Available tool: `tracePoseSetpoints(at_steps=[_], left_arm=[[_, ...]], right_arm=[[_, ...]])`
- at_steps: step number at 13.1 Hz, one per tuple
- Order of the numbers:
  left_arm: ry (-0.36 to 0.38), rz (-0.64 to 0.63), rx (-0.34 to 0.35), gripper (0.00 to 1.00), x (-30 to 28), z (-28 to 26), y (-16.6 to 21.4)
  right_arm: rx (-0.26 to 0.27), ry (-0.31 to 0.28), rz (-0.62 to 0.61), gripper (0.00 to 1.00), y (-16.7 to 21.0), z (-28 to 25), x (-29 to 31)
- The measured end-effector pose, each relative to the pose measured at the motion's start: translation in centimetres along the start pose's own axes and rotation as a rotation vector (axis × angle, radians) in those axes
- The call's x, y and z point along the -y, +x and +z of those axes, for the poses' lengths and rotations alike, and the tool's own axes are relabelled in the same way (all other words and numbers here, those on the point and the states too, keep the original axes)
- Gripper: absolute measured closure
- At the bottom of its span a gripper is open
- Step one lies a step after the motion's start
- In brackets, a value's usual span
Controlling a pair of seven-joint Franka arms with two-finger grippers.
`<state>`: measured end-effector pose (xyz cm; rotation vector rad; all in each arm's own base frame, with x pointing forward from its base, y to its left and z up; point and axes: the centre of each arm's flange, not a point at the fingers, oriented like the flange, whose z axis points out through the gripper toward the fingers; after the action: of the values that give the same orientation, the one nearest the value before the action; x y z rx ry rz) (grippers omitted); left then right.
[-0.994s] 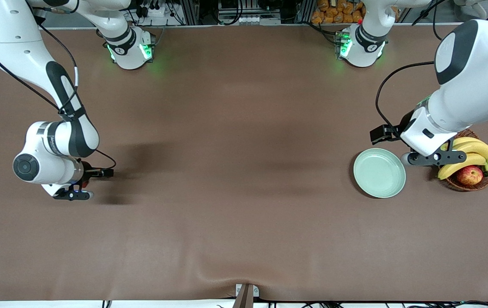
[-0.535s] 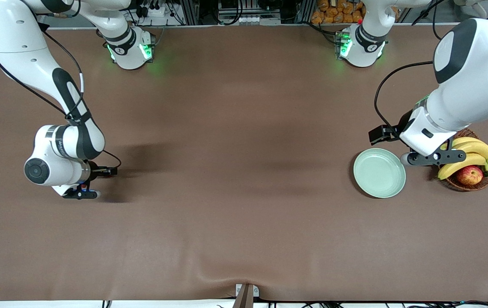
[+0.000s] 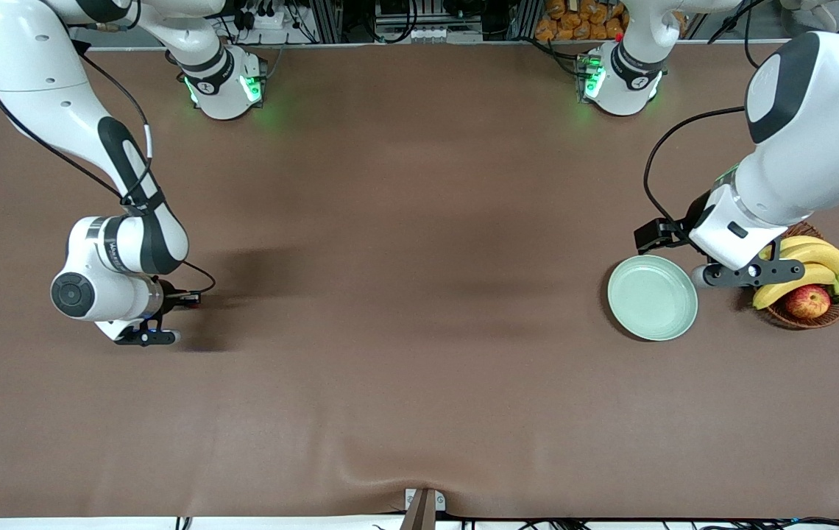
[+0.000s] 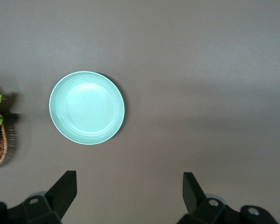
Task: Collect all strawberries into plate
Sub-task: 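Reach the right gripper to the strawberries while the left gripper moves above the plate, then grasp a strawberry with the right gripper and set it mid-table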
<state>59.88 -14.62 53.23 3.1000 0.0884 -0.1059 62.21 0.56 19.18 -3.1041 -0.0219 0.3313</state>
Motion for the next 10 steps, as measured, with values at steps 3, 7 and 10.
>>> tracePoseSetpoints(at_steps=[3,7,10], left_arm=[[-0.002,0.000,-0.008,0.00,0.0,-0.3,0.0],[-0.006,0.006,-0.018,0.00,-0.4,-0.6,0.0],[-0.007,0.017,-0.017,0.00,-0.9,-0.6,-0.2]], right_arm=[[-0.078,0.155,0.026,0.68,1.6,-3.9,7.4],[-0.074,0.383,0.031,0.68,-0.2,-3.9,21.4],[-0.104,0.493,0.044,0.68,-3.0,-1.7,31.4]])
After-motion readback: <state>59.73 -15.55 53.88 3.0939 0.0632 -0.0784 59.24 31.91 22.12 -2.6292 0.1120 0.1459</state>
